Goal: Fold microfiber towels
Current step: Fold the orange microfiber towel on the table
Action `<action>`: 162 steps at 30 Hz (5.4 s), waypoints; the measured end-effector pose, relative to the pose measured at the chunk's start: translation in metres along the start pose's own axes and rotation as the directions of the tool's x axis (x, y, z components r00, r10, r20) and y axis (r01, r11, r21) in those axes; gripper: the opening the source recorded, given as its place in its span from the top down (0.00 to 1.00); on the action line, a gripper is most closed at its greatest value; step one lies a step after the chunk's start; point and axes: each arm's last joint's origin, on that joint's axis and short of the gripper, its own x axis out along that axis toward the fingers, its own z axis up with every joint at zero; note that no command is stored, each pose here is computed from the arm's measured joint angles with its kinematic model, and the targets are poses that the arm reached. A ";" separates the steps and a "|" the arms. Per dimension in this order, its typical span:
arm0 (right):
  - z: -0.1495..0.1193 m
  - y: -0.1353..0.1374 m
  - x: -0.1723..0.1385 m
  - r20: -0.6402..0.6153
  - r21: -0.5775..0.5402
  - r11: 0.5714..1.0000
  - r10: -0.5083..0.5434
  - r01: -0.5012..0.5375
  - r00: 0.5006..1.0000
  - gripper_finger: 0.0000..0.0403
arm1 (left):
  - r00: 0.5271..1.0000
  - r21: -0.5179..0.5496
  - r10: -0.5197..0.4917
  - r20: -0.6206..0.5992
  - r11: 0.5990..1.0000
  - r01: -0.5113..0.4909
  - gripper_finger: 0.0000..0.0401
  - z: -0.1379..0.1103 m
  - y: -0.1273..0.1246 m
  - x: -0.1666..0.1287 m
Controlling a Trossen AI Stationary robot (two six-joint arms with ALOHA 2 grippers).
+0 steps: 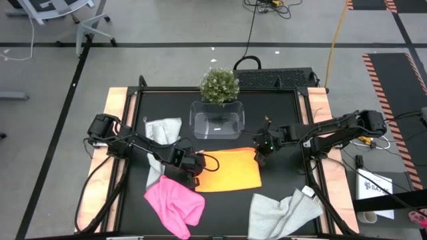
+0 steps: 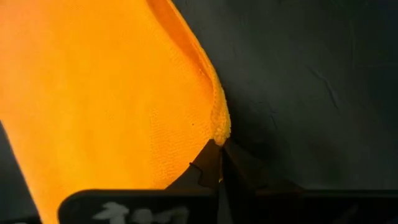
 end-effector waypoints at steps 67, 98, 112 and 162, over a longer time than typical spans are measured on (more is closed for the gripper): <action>0.038 0.024 -0.038 0.309 0.141 0.935 0.270 -0.325 0.912 1.00 | 0.993 0.094 -0.057 0.099 0.994 0.048 0.78 0.019 0.007 -0.002; 0.100 0.077 0.057 0.464 0.150 0.788 0.478 -0.597 0.746 1.00 | 0.988 0.193 -0.085 0.131 0.979 0.059 0.78 0.022 0.009 0.029; 0.097 0.074 0.069 0.418 0.099 0.827 0.470 -0.553 0.778 0.97 | 0.994 0.183 0.003 0.110 0.983 -0.024 0.78 0.017 0.008 -0.009; 0.062 0.099 0.034 0.175 -0.212 0.858 0.505 -0.468 0.845 1.00 | 0.978 0.184 -0.033 0.207 0.983 -0.005 0.78 0.032 0.017 -0.033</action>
